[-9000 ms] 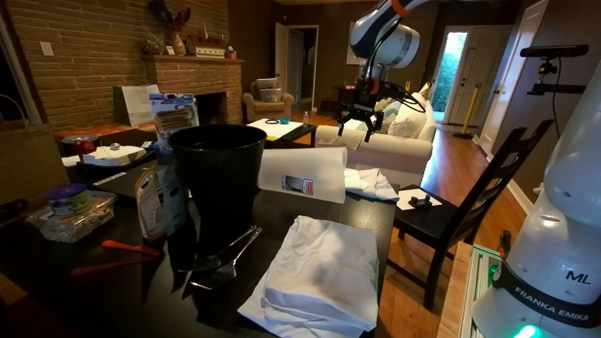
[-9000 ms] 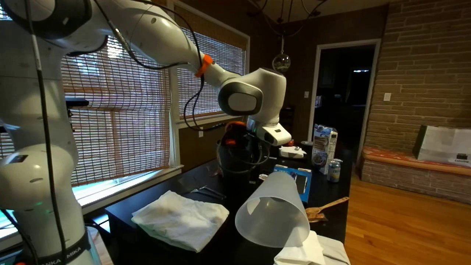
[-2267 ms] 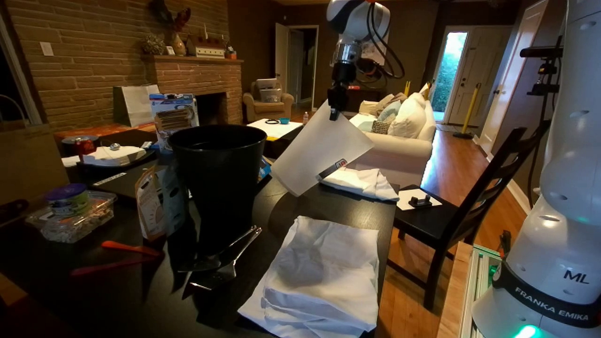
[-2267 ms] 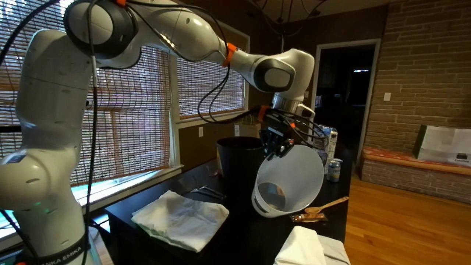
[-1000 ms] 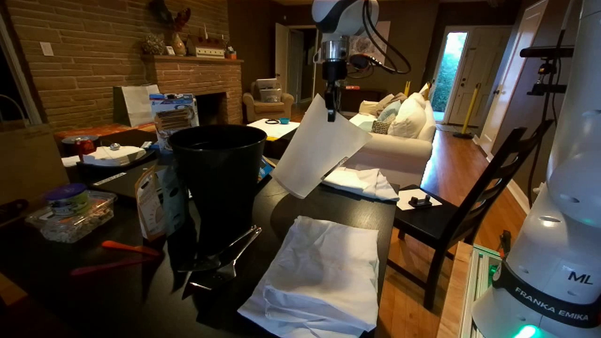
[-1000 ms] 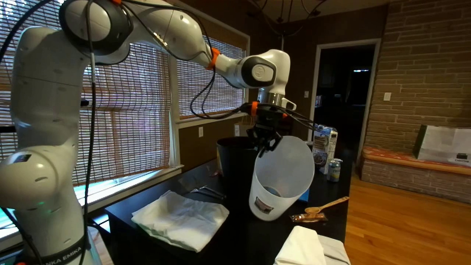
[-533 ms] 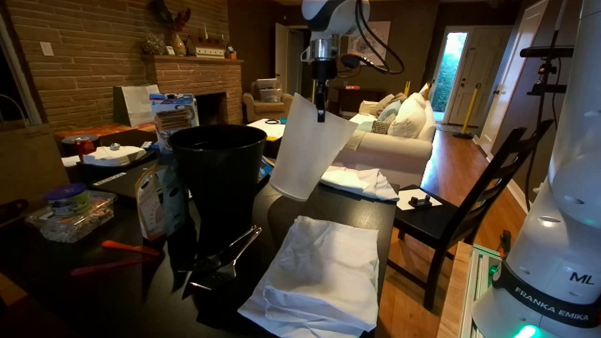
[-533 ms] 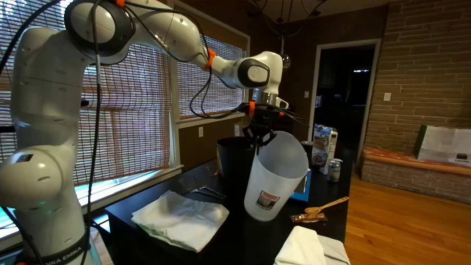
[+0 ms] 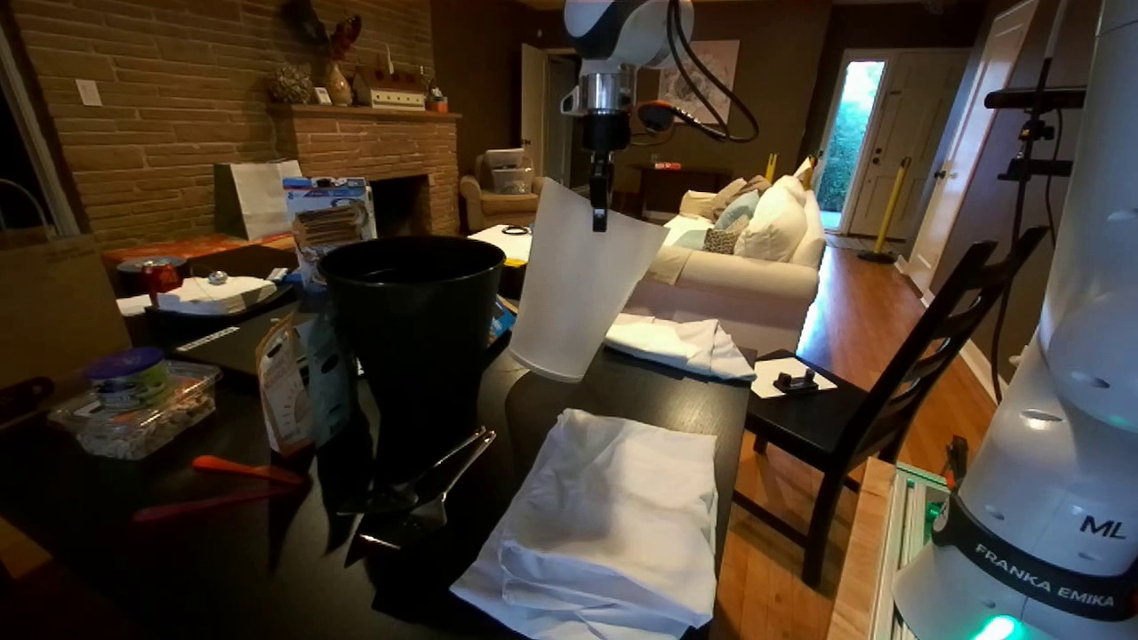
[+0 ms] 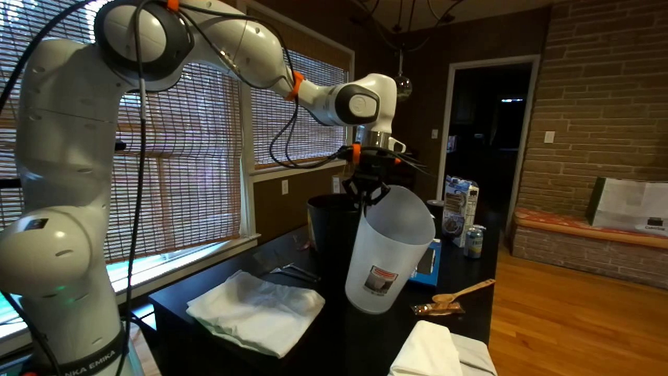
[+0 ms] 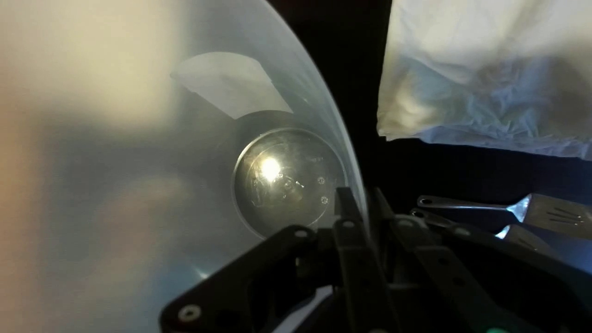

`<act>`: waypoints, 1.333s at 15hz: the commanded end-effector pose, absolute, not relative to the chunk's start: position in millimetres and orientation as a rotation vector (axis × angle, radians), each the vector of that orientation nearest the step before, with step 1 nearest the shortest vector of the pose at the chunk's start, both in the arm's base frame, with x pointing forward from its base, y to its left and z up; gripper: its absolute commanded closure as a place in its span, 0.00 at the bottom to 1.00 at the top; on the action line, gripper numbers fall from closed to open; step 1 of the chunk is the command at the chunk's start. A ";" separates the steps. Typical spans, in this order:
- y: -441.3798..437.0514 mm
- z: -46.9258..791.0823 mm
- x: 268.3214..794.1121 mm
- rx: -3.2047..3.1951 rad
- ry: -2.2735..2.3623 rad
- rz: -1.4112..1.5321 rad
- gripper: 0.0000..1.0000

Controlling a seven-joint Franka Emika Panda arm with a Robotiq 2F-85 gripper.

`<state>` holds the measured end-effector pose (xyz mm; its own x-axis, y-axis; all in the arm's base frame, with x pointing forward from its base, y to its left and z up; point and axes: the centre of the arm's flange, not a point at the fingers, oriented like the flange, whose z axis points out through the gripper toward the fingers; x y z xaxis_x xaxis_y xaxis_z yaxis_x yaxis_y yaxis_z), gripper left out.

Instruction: Correctly position the white object

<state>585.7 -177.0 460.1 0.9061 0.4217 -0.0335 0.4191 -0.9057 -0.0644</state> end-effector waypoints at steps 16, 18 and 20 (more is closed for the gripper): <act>-149.9 470.1 581.3 -3.143 -1.051 0.396 0.97; -147.0 468.4 579.0 -3.159 -1.058 0.387 0.97; -145.3 466.0 574.8 -3.167 -1.042 0.379 0.97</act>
<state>588.8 -149.1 461.6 0.7840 0.5572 -0.2738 0.5975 -0.7969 0.0892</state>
